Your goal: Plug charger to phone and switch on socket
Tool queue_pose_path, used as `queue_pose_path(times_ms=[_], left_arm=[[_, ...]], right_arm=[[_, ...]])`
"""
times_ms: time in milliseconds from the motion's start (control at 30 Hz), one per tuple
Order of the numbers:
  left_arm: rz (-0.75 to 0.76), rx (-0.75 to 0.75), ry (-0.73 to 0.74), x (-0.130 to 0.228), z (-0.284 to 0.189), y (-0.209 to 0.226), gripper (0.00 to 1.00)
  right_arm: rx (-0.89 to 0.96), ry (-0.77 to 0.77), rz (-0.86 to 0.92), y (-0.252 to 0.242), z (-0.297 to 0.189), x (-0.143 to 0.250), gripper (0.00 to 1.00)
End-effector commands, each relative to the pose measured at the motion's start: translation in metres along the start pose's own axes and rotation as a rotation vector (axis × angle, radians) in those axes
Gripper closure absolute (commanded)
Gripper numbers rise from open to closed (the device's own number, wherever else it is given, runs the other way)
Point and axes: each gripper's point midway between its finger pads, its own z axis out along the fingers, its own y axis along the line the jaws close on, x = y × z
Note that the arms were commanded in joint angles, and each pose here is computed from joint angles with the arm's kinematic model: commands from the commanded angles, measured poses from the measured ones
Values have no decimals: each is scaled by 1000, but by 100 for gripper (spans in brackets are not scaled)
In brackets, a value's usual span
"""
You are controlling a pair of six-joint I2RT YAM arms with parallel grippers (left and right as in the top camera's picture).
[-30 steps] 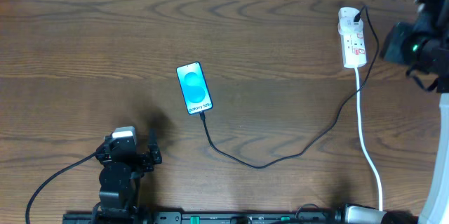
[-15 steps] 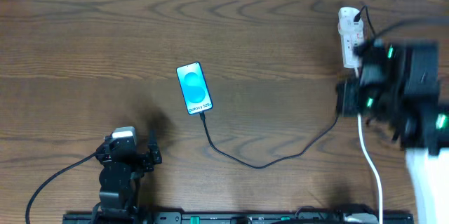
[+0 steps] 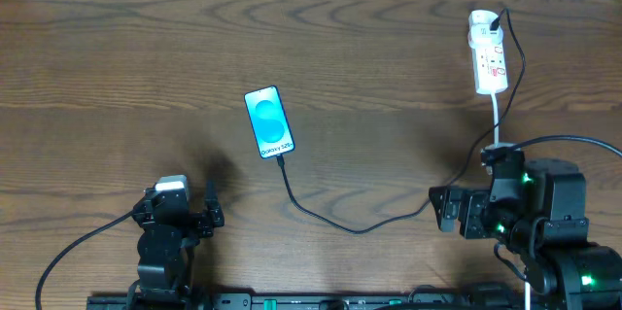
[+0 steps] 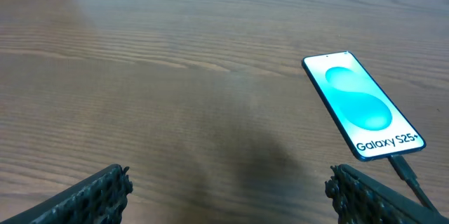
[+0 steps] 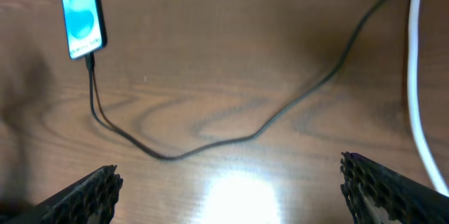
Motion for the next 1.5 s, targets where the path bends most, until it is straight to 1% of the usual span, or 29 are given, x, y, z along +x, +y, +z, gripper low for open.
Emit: queue_pose_path(times_ms=[0,433,533,600,733,833,1033,1167,1300,1367,1467], left_arm=[[4,-9,11,7,3,1,7],[4,-9,11,7,3,1,7],[4,-9,11,7,3,1,7],[4,-9,11,7,3,1,7],[4,-9,11,7,3,1,7],[4,-9,11,7,3,1,7],[4,-9,11,7,3,1,7],[4,-9,11,7,3,1,7],[4,-9,11,7,3,1,7],[4,-9,11,7,3,1,7],[4,-9,11,7,3,1,7]], right_arm=[[-8,32,15,1,1,9,1],[2,47,15,-1,1,13,1],[28,40,-11,-5,1,11,1],[24,8,-51,-4,2,3,1],[-47,-149,-228,10,10,-24,1],[-118,-258,-334,20,22,-29,1],[-239,-486,-425,31,47,-20,1],[-276,-623,-481,32,59,-14,1],[-279,-723,-513,28,69,-8,1],[-274,-746,-516,25,73,-5,1],[-261,-803,-527,25,64,-10,1]])
